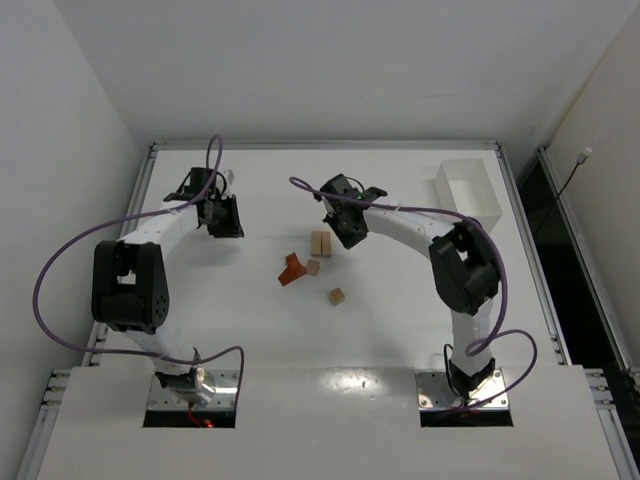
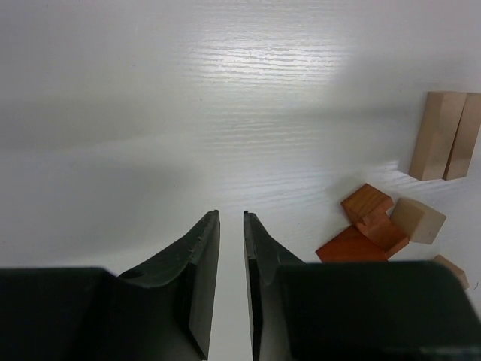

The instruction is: Build the wood block tower

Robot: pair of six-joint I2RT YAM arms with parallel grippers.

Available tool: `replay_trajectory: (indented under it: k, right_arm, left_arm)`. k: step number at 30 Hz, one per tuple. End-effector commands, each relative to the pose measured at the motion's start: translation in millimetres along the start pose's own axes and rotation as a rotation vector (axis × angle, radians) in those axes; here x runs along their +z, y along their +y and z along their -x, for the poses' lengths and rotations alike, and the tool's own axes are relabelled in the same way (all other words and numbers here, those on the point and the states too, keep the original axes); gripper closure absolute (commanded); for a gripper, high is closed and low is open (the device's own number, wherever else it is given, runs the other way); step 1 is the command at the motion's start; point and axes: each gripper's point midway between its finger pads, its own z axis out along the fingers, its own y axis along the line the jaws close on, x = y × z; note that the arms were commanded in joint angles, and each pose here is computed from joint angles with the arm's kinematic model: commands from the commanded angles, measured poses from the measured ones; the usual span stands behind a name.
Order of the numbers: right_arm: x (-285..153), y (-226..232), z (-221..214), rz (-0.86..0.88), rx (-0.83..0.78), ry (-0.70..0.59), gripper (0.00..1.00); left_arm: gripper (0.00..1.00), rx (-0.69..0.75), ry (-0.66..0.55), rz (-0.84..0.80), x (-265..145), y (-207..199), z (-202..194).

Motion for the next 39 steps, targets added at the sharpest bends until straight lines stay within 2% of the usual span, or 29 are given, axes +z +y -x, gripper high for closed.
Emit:
replay_trajectory:
  k: [1, 3, 5, 10, 12, 14, 15, 19, 20, 21, 22, 24, 26, 34, 37, 39]
  right_arm:
    - [0, 1, 28, -0.024, 0.119, -0.071, 1.00]
    - [8, 6, 21, -0.013, 0.131, -0.038, 1.00]
    - [13, 10, 18, 0.004, 0.143, -0.025, 1.00]
    - [13, 10, 24, 0.032, 0.112, -0.034, 1.00]
    - [-2, 6, 30, 0.057, 0.074, -0.070, 1.00]
    - [-22, 8, 30, 0.099, 0.021, -0.105, 1.00]
    - [-29, 12, 29, 0.135, -0.014, -0.118, 1.00]
    - [-63, 52, 9, 0.426, -0.275, -0.169, 1.00]
    - [-69, 59, 6, 0.465, -0.376, -0.189, 0.99]
    - [-74, 63, -5, 0.504, -0.404, -0.164, 0.91]
    - [-81, 67, -11, 0.520, -0.443, -0.167, 0.77]
    - [-88, 71, -21, 0.538, -0.539, -0.169, 0.63]
    - [-94, 78, -28, 0.558, -0.626, -0.183, 0.43]
    - [-95, 91, -4, 0.565, -0.677, -0.245, 0.41]
    - [-94, 98, 12, 0.590, -0.679, -0.281, 0.44]
    - [-87, 105, 26, 0.615, -0.668, -0.299, 0.50]
  left_arm:
    - [0.84, -0.008, -0.056, -0.006, -8, -5, 10]
    - [0.84, 0.007, -0.065, -0.008, -10, -6, 11]
    - [0.79, 0.021, -0.065, -0.007, -12, -6, 13]
    - [0.79, 0.077, -0.059, -0.044, -16, -8, 12]
    - [0.79, 0.104, -0.052, -0.068, -19, -11, 5]
    - [0.73, 0.105, -0.051, -0.078, -21, -11, -2]
    - [0.66, 0.118, -0.057, -0.095, -23, -14, -4]
    - [0.60, 0.160, -0.061, -0.129, -30, -17, -17]
    - [0.55, 0.170, -0.071, -0.136, -35, -21, -18]
    - [0.42, 0.170, -0.070, -0.135, -38, -21, -19]
    - [0.37, 0.182, -0.071, -0.135, -38, -21, -19]
    - [0.28, 0.198, -0.087, -0.126, -44, -20, -17]
    - [0.24, 0.190, -0.088, -0.131, -45, -19, -16]
    - [0.24, 0.148, -0.128, -0.095, -51, -7, 0]
    - [0.24, 0.139, -0.131, -0.089, -52, -3, 2]
    - [0.24, 0.133, -0.135, -0.084, -52, -1, 5]
